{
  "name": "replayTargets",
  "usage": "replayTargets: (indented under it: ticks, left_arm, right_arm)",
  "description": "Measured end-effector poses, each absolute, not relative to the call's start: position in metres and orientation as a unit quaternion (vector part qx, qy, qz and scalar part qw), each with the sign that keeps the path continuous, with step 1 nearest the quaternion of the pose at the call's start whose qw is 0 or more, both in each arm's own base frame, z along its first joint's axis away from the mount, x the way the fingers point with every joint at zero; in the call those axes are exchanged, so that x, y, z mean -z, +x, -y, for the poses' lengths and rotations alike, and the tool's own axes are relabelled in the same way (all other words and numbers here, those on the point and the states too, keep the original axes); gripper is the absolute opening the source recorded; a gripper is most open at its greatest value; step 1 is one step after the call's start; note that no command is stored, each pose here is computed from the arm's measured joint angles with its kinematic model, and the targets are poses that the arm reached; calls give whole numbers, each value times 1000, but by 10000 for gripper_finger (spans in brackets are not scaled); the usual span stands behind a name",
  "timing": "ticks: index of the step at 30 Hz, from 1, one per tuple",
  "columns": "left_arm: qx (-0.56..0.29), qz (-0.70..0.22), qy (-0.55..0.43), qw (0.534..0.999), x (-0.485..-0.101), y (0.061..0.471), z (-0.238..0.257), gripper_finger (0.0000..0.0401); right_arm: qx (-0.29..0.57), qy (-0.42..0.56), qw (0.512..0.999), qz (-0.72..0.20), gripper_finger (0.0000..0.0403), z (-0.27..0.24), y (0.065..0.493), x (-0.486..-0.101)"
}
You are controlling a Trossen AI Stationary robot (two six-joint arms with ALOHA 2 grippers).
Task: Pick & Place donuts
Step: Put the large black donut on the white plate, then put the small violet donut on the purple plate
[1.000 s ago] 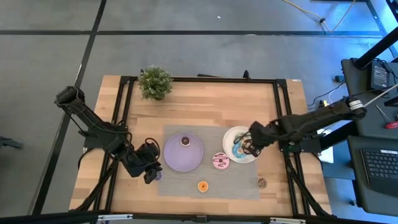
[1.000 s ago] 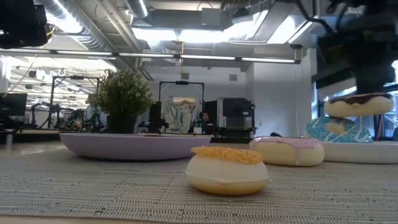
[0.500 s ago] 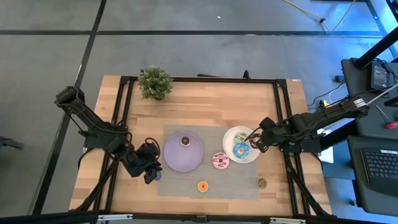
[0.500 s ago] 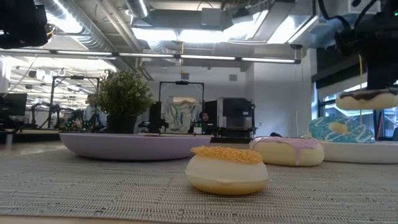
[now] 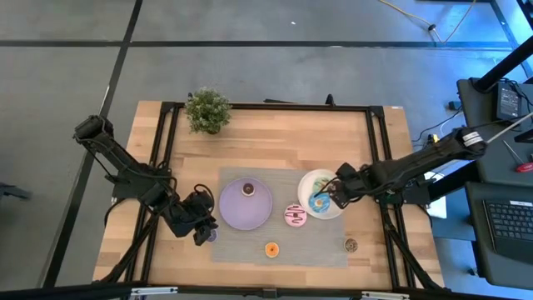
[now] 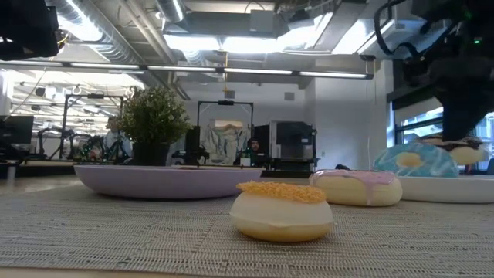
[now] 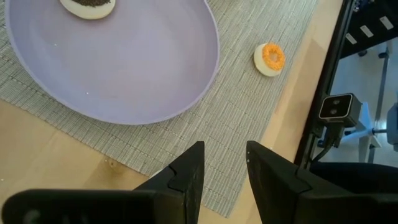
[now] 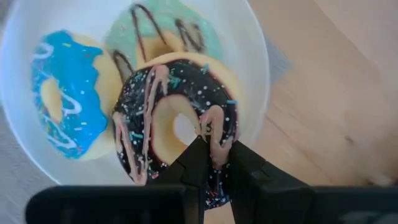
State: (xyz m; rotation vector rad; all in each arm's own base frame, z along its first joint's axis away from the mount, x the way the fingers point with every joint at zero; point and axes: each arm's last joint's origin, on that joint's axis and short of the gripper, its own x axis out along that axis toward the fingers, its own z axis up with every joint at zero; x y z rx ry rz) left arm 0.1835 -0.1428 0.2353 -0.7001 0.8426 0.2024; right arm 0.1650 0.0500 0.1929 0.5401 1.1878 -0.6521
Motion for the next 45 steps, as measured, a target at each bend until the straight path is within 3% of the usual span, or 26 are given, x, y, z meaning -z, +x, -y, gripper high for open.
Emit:
replayTargets:
  ticks: [16, 30, 45]
  left_arm:
    - [-99, -396, -331, 851, -235, 184, 143, 114]
    - [-97, -398, -326, 852, -235, 184, 143, 114]
    - [-97, -398, -328, 851, -235, 183, 143, 114]
  right_arm:
    - [285, 206, 739, -575, 53, -57, 184, -170]
    - [266, 209, 729, -595, 183, -59, 186, -166]
    - [251, 195, 729, -606, 197, -59, 186, -178]
